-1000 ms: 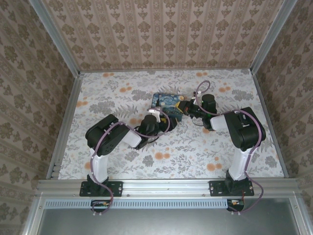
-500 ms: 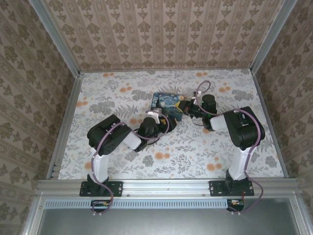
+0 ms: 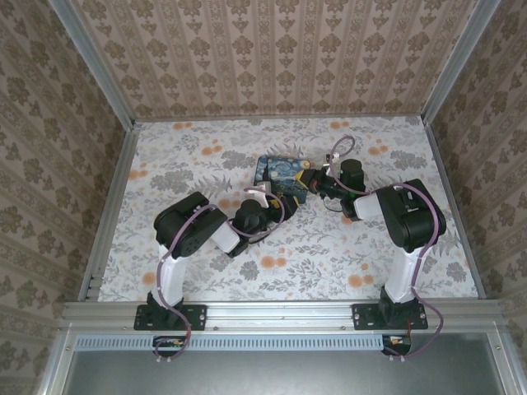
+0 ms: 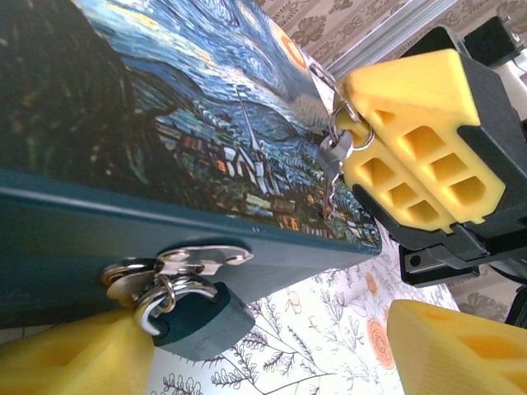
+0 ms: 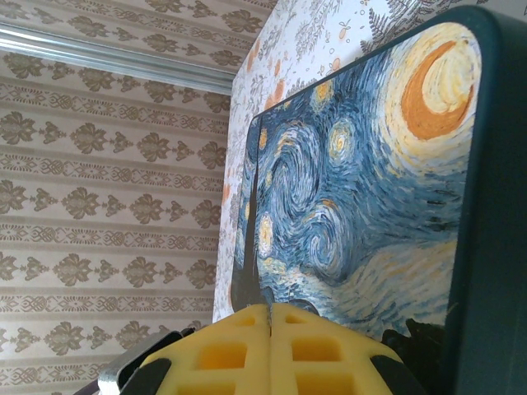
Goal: Unlock the padlock with the key
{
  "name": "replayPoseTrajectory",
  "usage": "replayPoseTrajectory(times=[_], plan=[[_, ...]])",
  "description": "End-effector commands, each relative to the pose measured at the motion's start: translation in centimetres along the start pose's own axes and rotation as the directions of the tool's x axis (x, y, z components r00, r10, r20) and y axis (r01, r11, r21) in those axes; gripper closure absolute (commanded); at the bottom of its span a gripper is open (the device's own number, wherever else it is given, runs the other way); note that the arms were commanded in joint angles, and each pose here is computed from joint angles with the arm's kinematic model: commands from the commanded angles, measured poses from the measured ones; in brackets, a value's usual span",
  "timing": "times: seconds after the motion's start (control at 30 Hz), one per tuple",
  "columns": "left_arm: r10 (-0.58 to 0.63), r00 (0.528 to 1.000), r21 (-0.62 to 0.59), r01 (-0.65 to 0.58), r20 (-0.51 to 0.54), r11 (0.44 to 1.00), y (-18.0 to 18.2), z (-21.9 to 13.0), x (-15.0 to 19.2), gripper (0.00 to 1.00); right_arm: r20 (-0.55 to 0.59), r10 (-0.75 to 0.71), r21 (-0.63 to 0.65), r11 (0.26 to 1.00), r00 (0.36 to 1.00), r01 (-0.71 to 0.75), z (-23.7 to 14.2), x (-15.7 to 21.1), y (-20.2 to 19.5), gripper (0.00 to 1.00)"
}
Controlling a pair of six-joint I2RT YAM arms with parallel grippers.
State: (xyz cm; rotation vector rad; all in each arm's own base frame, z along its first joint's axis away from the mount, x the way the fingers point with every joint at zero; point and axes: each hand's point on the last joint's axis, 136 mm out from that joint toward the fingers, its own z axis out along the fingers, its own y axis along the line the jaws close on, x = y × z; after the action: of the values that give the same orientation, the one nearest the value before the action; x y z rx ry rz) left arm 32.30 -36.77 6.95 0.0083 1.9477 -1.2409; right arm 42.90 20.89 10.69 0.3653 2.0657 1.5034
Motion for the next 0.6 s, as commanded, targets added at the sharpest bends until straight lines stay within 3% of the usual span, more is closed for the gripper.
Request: replayPoseTrajectory(times=[0.0,0.57], plan=[[-0.047,0.999,-0.059,0.045,-0.026,0.997,1.7,0.0,1.4,0.24,-0.027,0.086,0.109,0.991,0.996,-0.083,-0.3,1.8,-4.1,1.0],[-0.106,0.994,-0.055,0.105,-0.015,0.993,1.1,0.6,1.7,0.38,-0.024,0.094,0.123,0.988,0.995,-0.09,-0.4,2.0,-4.7,1.0]])
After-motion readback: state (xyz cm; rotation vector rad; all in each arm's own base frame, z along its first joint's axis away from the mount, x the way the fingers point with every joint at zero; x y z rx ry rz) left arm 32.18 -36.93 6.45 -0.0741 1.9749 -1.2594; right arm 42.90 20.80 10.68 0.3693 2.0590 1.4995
